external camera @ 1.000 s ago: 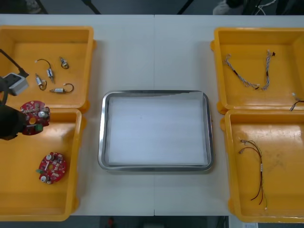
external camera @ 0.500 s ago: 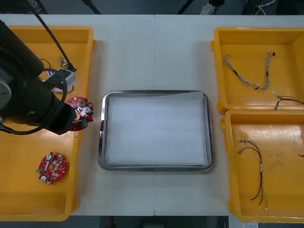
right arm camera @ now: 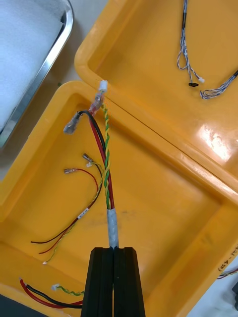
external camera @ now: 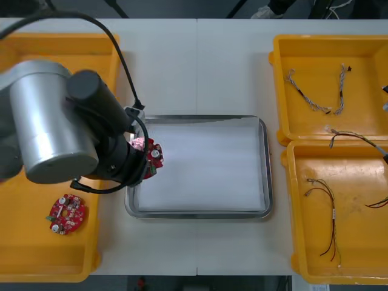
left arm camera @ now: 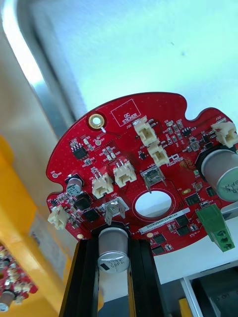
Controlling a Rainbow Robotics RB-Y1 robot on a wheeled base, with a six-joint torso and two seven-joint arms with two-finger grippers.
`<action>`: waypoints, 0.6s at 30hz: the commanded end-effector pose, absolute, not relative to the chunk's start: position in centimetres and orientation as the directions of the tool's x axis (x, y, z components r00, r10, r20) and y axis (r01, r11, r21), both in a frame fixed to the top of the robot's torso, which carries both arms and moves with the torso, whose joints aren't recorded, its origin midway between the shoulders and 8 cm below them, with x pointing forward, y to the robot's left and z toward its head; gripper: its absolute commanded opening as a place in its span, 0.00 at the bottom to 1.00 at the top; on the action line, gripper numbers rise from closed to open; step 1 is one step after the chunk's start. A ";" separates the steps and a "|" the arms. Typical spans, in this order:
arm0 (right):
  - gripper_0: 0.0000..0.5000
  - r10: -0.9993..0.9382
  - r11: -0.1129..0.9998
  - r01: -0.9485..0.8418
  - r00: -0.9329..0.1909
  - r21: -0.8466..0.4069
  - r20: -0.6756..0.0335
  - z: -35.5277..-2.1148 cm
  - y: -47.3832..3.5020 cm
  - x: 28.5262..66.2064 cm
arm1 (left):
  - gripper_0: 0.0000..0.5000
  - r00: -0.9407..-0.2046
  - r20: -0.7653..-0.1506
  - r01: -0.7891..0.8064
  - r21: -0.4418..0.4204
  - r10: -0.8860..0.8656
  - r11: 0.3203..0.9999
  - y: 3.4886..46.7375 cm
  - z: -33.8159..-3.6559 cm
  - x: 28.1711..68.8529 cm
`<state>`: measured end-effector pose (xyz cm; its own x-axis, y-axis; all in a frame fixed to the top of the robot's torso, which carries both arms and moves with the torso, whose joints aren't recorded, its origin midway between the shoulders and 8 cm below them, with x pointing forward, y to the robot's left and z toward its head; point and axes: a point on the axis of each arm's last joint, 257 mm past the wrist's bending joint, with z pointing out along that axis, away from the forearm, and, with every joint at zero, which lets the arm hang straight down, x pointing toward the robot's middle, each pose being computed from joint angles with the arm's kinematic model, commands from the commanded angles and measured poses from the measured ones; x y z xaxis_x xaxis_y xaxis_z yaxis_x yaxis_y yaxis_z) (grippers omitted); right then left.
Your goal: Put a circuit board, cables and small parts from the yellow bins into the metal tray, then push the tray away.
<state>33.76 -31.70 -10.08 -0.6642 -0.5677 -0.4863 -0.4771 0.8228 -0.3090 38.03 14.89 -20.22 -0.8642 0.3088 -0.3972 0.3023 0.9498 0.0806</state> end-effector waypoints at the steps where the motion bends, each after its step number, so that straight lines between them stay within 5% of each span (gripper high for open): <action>1: 0.00 -0.589 0.808 -0.483 -0.650 -0.337 -0.480 -9.2 -31.4 33.6 | 0.00 -0.853 -0.441 0.296 0.034 0.280 0.955 10.6 -20.7 38.1; 18: 0.00 -0.588 0.809 -0.483 -0.651 -0.336 -0.479 -9.2 -31.4 33.6 | 0.00 -0.867 -0.425 0.284 0.007 0.260 0.959 8.5 -27.5 40.2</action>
<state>33.59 -31.44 -10.15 -0.6620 -0.5720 -0.4843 -0.4875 0.8194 -0.3015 39.18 10.22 -28.45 -0.8661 0.3245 -0.3804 0.3337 0.9417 0.0436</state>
